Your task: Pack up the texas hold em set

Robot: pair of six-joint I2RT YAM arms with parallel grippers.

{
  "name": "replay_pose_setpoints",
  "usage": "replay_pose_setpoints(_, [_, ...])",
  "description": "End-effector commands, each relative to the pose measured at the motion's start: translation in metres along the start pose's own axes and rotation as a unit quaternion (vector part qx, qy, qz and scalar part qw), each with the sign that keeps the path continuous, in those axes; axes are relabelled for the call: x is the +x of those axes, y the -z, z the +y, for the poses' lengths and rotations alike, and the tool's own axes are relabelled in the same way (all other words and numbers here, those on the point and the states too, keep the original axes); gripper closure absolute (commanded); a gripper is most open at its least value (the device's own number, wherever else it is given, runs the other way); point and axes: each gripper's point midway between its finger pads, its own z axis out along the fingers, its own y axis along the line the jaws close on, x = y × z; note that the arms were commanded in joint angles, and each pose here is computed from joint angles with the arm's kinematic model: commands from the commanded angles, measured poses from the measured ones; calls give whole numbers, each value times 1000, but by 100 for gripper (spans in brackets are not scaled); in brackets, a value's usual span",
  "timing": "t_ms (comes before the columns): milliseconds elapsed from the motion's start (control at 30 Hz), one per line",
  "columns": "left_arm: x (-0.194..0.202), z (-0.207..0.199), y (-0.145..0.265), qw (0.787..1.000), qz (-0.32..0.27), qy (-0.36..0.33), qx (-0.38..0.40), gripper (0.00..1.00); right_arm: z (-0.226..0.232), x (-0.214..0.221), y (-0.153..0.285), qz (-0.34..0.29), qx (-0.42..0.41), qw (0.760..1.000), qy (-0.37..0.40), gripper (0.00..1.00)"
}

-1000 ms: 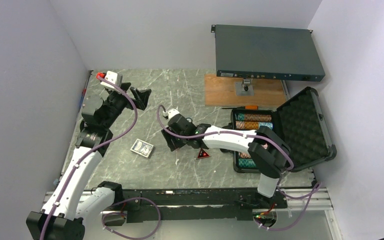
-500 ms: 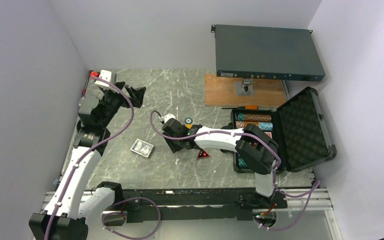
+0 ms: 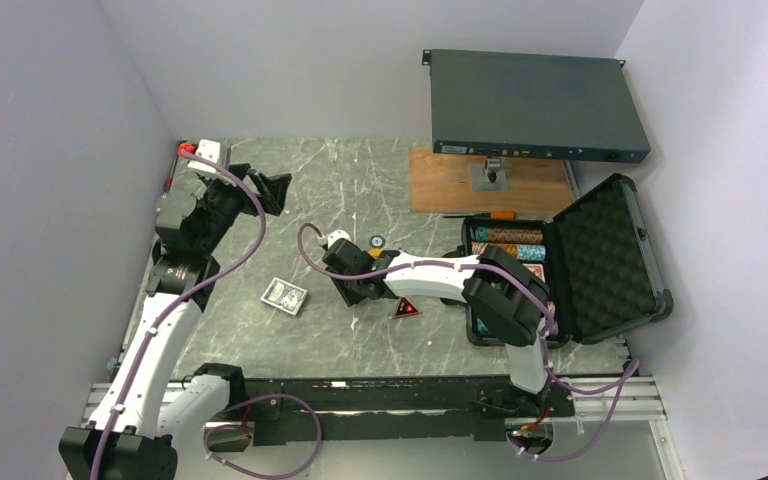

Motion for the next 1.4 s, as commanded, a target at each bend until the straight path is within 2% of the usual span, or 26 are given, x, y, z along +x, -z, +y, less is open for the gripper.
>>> replay_pose_setpoints(0, [-29,-9,1,999,-43,-6,19,1,1,-20,4,-28,11,1000,-7,68])
replay_pose_setpoints(333, [-28,-9,1,999,-42,-1,23,1,0,-24,6,-33,13,999,-7,64])
replay_pose_setpoints(700, [-29,-9,1,999,-43,0,24,1,0,-24,8,-35,11,999,-9,68])
replay_pose_setpoints(833, [-29,-9,1,999,-43,1,25,1,0,-24,8,-35,12,999,-10,73])
replay_pose_setpoints(967, [-29,-9,1,999,-42,3,26,1,0,-26,10,-39,11,999,-10,72])
replay_pose_setpoints(1033, [-29,-8,1,999,-43,3,25,1,-1,-27,12,-38,15,999,-8,77])
replay_pose_setpoints(1133, [-28,-8,0,999,-41,4,26,1,-9,-27,18,-42,32,999,-9,96])
replay_pose_setpoints(1167, [-28,-9,0,999,-41,4,27,1,-15,-29,22,-47,43,998,-9,100])
replay_pose_setpoints(1367, [-27,-10,0,999,-40,7,30,1,-89,-16,67,-69,144,985,-64,100])
